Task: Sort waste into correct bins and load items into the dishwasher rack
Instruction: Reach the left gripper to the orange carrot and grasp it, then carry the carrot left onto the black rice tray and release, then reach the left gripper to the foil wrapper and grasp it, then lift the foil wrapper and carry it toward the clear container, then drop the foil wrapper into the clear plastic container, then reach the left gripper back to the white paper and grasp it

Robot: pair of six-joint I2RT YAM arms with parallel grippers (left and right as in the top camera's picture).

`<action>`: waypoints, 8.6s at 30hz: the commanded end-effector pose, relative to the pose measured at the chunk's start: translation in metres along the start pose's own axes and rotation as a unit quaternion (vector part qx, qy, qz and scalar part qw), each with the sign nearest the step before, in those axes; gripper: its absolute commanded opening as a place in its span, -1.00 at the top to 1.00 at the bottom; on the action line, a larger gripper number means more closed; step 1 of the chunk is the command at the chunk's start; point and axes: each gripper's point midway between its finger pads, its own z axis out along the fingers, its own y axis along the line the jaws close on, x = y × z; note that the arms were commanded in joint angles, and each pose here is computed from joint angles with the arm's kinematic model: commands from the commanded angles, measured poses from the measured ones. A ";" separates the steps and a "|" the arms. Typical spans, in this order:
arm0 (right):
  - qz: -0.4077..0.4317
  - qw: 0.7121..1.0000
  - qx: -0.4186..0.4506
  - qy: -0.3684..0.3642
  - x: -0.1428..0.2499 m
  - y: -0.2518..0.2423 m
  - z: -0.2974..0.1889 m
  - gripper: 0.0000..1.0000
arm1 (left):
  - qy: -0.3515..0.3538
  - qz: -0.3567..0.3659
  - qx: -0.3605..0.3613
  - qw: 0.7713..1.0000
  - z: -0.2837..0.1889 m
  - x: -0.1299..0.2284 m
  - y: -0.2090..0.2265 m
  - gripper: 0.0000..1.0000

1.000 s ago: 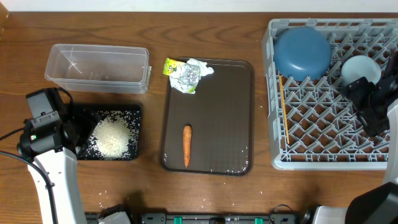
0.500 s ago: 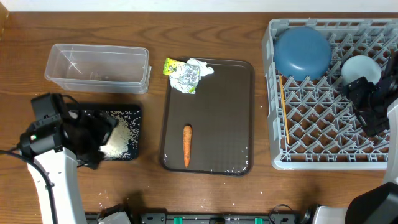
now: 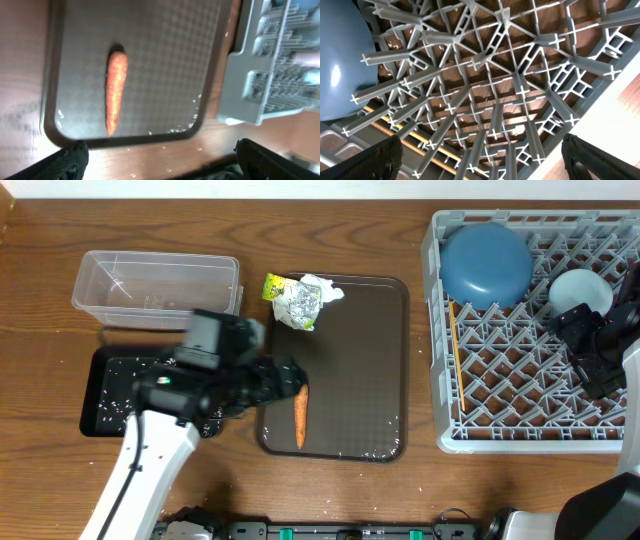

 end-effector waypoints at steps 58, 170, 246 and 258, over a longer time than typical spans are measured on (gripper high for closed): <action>0.014 1.000 0.003 0.003 -0.001 -0.004 0.002 -0.99 | 0.121 0.055 -0.289 0.948 0.109 0.017 0.073 0.73; 0.014 1.000 0.003 0.003 -0.001 -0.004 0.002 -0.99 | 0.065 -0.131 -0.145 0.979 0.096 -0.135 -0.003 0.86; 0.014 1.000 0.003 0.003 -0.001 -0.004 0.002 -0.98 | -0.075 -0.084 -0.154 0.982 0.224 -0.217 0.041 -0.41; 0.014 1.000 0.003 0.003 -0.001 -0.004 0.002 -0.99 | -0.044 -0.090 -0.119 0.988 0.205 -0.206 0.021 0.88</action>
